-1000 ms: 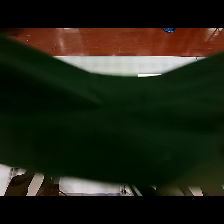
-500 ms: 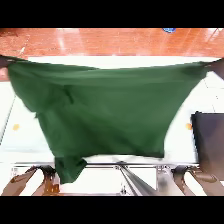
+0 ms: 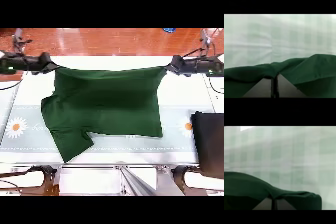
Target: Fold the shirts.
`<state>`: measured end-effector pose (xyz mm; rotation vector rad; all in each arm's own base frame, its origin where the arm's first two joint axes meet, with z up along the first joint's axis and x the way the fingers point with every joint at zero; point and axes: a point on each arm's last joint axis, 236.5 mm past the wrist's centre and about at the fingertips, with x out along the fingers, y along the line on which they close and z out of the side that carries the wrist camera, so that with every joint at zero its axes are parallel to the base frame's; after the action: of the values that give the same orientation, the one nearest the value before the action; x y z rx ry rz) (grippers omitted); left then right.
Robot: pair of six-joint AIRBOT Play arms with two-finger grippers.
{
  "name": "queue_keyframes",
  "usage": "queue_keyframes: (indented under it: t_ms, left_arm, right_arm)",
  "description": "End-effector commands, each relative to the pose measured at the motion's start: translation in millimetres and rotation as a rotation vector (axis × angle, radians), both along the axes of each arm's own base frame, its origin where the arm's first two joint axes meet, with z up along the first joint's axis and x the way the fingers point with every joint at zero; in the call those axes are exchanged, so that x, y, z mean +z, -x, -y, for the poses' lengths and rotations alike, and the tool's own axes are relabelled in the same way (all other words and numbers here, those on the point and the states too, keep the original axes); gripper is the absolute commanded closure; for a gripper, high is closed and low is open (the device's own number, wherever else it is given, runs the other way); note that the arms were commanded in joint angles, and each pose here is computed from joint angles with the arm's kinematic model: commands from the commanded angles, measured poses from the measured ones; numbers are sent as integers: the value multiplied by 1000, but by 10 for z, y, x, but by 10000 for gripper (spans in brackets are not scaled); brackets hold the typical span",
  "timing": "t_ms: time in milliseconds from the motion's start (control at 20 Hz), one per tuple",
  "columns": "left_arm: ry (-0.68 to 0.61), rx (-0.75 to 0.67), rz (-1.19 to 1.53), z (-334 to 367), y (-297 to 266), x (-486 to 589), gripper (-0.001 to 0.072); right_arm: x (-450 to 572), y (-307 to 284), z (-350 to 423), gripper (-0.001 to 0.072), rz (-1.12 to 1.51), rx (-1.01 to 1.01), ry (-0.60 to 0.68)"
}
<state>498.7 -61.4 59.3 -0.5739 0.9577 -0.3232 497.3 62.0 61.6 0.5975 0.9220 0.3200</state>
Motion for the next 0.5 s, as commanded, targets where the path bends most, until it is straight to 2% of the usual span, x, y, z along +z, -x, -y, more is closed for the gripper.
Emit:
queue_keyframes:
  t_ms: [0, 50, 100, 150, 300, 450]
  left_arm:
    - [-15, 42, 24, 51, -401, -305, 681]
    - [-11, 39, 28, 62, -444, -296, 662]
    - [-10, 33, 31, 67, -457, -265, 483]
    - [-8, 19, 25, 68, -432, -228, 198]
    - [-28, -12, -102, -304, -153, -176, 200]
    - [59, 50, -356, -853, 454, -211, 200]
  right_arm:
    - [-282, -488, 115, 690, -39, -89, -93]
    - [-271, -578, 163, 659, -48, -121, -126]
    - [-205, -631, 158, 447, -58, -143, -195]
    - [-99, -619, 128, 302, -44, -110, -243]
    - [97, -345, 354, 304, -26, -2, -235]
    - [-57, 296, 874, 304, -214, 14, -129]
